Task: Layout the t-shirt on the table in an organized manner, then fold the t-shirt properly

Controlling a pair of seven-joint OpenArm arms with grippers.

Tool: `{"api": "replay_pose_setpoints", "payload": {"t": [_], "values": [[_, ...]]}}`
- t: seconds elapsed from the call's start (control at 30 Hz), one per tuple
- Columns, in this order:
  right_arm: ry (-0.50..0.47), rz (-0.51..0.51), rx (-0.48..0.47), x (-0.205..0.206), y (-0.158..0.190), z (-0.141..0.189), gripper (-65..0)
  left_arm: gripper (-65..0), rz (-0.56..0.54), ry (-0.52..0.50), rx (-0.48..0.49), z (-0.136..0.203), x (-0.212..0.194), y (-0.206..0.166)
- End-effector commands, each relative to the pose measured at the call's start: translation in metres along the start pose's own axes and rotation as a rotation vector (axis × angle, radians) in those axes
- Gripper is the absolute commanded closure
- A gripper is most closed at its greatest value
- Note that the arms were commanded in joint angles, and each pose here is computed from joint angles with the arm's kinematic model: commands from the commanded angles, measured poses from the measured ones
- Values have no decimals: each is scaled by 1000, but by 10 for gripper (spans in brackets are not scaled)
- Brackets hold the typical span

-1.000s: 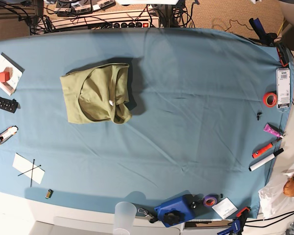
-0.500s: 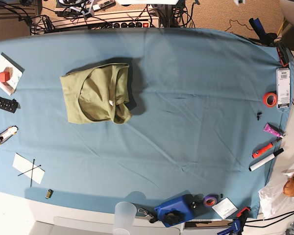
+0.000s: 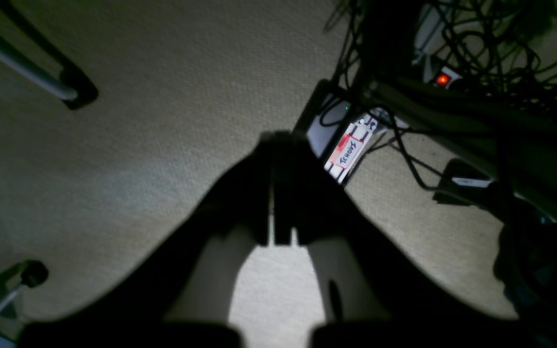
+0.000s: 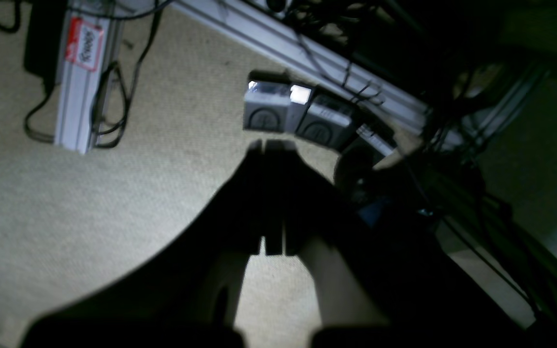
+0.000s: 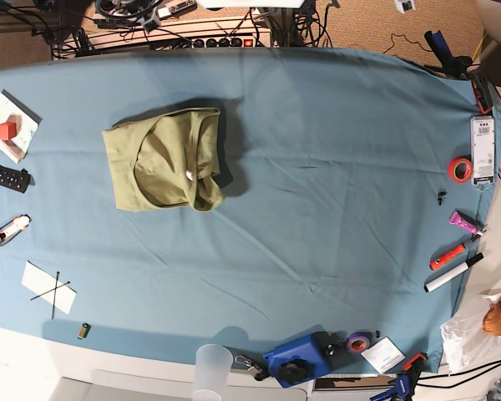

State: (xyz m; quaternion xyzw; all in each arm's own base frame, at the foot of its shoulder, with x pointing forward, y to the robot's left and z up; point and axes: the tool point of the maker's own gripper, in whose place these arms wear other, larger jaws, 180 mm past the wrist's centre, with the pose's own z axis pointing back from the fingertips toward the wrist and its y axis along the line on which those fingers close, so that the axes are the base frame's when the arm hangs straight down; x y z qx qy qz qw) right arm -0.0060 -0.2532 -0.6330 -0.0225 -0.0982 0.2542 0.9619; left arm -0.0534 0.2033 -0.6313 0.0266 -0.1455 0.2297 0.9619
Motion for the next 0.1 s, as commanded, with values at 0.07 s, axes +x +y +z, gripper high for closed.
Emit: {"api": "replay_pose_setpoints", "payload": {"t": [0.07], "values": [[-13,5,-24,5,-14,0,0,0,-3,-10,17,2,1,8]]}}
